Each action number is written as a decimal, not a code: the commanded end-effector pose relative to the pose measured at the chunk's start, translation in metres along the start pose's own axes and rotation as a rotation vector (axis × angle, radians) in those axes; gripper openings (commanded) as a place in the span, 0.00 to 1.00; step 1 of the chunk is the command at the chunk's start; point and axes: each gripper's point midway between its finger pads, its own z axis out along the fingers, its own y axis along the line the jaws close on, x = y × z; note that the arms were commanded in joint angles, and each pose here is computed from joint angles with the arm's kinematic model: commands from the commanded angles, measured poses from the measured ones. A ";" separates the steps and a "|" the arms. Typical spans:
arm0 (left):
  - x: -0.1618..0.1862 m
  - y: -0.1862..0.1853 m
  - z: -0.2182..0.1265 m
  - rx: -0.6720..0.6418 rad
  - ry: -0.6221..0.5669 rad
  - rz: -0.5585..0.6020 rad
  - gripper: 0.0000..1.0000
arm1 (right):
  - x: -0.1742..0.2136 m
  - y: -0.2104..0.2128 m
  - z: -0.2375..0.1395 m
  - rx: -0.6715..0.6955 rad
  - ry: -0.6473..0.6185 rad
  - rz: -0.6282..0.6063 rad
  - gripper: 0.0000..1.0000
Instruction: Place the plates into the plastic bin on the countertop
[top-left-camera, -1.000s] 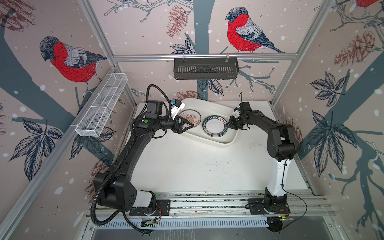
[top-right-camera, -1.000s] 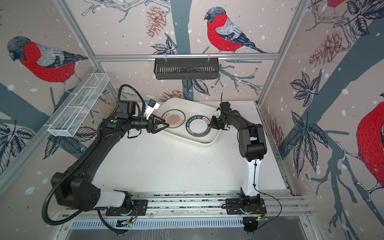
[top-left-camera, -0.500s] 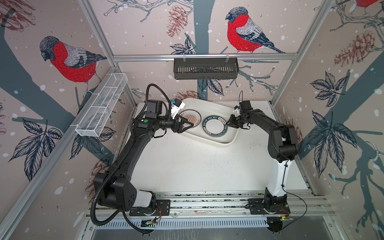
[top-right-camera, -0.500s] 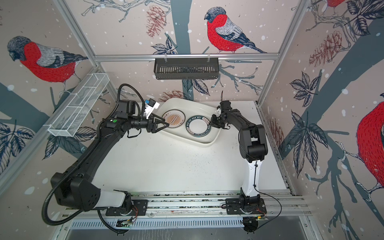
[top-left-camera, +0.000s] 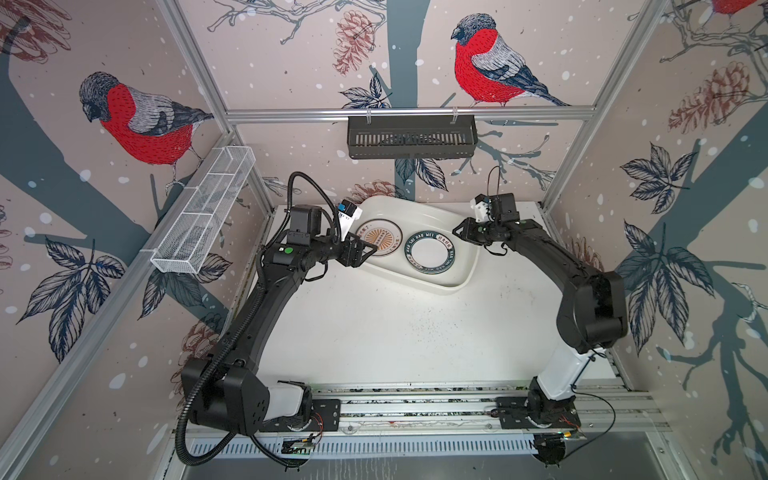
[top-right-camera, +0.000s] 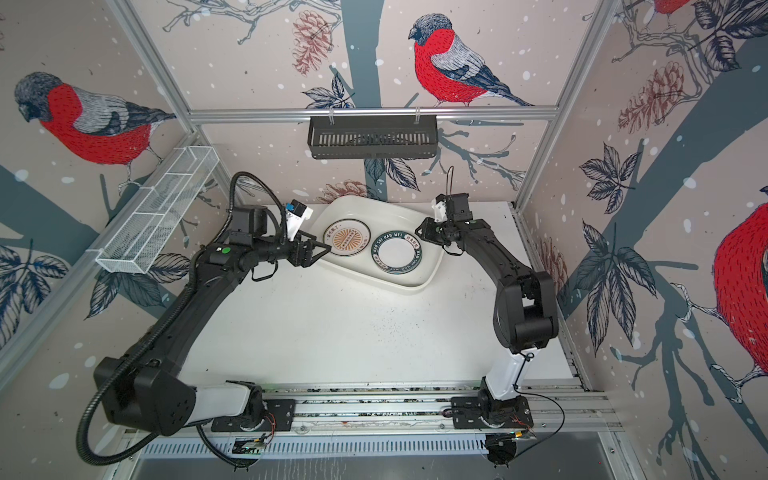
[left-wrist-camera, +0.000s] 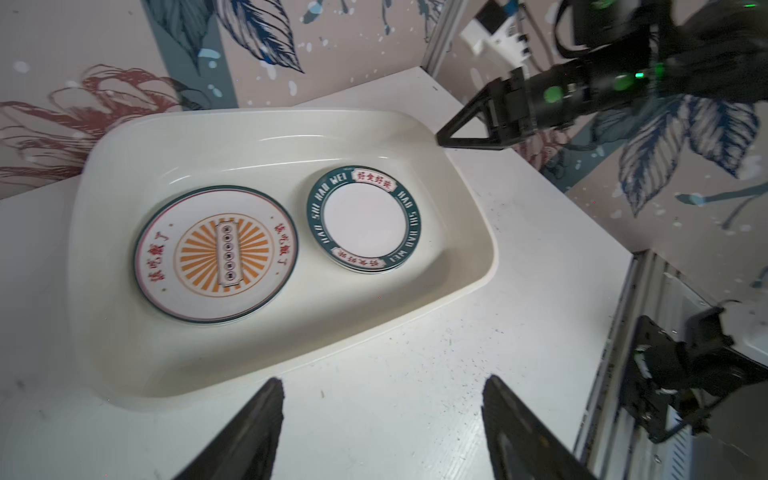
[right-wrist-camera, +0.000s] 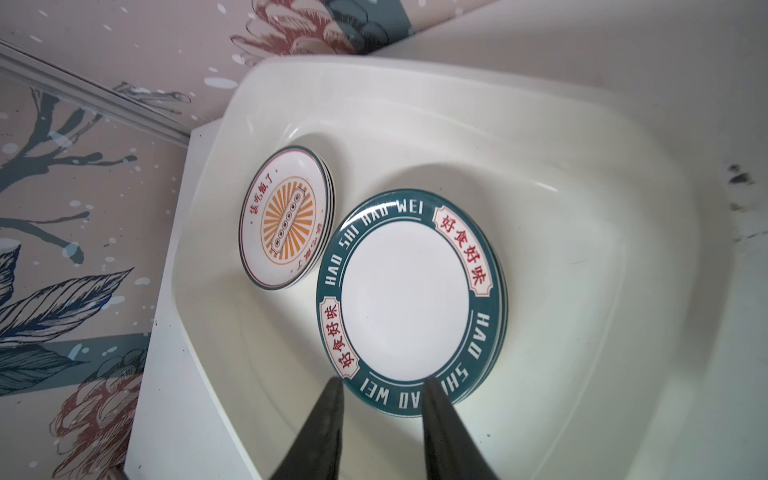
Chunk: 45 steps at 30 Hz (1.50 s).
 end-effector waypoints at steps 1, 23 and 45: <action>-0.008 0.045 -0.005 -0.237 -0.070 -0.005 0.75 | -0.026 0.004 -0.024 0.002 -0.184 -0.077 0.39; 0.097 0.164 -0.036 -0.737 -0.333 -0.164 0.97 | -0.012 -0.173 -0.169 0.388 -0.691 0.153 0.63; 0.147 0.165 -0.071 -0.821 -0.645 -0.109 0.98 | 0.066 -0.172 -0.227 0.470 -1.156 -0.136 1.00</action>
